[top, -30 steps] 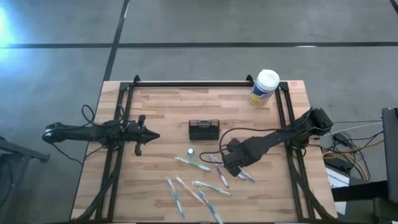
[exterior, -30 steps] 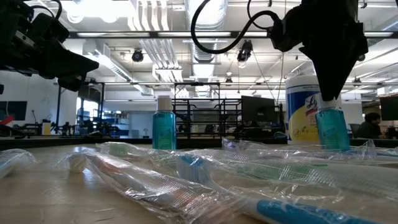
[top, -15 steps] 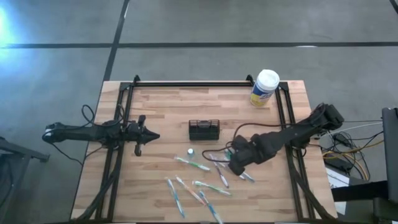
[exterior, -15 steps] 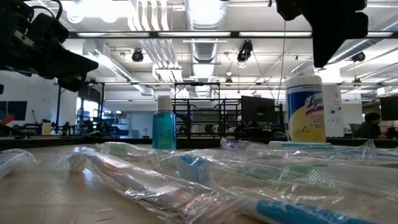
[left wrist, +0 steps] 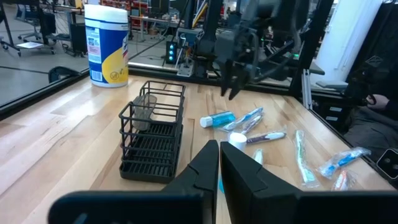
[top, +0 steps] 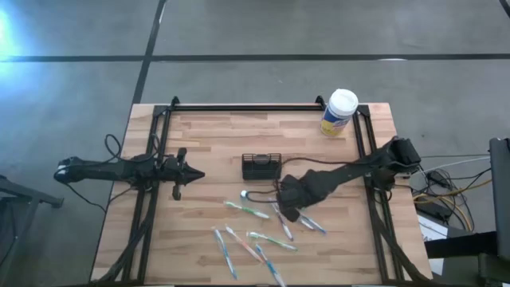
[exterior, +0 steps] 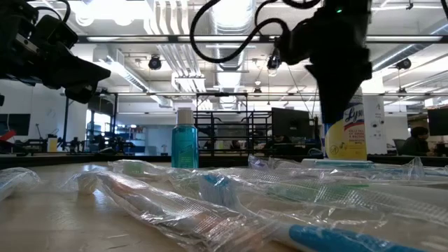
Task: Pick & Place toothbrushing station
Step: Put the right blue mouthwash bottle into the black organizer
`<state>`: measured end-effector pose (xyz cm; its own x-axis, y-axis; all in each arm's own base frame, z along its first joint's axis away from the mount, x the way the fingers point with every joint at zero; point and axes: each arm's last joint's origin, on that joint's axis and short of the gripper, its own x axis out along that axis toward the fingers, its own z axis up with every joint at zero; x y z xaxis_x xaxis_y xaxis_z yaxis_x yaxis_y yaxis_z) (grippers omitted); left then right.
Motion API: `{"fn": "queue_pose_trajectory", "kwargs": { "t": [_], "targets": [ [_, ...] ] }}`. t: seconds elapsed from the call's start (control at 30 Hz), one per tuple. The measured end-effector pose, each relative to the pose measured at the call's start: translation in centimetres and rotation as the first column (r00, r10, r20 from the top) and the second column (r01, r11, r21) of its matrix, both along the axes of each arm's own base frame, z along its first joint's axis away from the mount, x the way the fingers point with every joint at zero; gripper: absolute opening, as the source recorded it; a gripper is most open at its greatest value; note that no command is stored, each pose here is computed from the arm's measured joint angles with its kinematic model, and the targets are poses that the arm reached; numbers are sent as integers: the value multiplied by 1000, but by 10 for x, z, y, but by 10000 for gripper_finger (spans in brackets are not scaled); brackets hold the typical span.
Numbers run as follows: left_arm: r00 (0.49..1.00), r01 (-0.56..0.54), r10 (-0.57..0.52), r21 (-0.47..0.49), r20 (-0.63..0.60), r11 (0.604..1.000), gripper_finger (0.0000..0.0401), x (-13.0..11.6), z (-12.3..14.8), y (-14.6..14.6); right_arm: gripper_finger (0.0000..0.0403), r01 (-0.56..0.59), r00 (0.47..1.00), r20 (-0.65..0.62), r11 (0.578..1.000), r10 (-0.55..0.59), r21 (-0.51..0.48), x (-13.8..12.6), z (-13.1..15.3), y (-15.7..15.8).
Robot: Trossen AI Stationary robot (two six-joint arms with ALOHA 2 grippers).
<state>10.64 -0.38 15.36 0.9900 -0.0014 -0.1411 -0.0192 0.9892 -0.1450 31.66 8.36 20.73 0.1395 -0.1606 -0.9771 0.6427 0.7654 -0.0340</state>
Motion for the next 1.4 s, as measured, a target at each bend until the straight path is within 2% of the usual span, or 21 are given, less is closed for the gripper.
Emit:
{"fn": "queue_pose_trajectory", "kwargs": {
  "t": [0.2,0.43,0.63,0.9,1.2,1.3,1.4],
  "targets": [
    [1000,4,-4,-1,-7,1000,21,0,-1,0,172,19,1000,2,1000,-19,4,7,-5,-22],
    [1000,7,-7,-1,-17,1000,21,0,-2,0,196,-20,997,79,994,11,106,15,-20,-29],
    [1000,7,-7,-1,-19,1000,21,0,-2,0,196,7,999,36,996,-10,90,5,-39,-34],
    [1000,6,-6,0,-20,1000,21,0,-2,0,195,-29,993,115,995,19,91,3,-59,-37],
    [1000,6,-6,0,-21,1000,21,0,-2,0,190,-53,994,97,995,45,82,-9,-75,-43],
    [1000,5,-5,3,-20,1000,21,0,-2,0,166,-76,992,109,994,67,77,-12,-81,-44],
    [1000,5,-5,3,-20,1000,21,0,-2,0,110,-87,990,114,994,78,70,-13,-83,-45]
  ]
}}
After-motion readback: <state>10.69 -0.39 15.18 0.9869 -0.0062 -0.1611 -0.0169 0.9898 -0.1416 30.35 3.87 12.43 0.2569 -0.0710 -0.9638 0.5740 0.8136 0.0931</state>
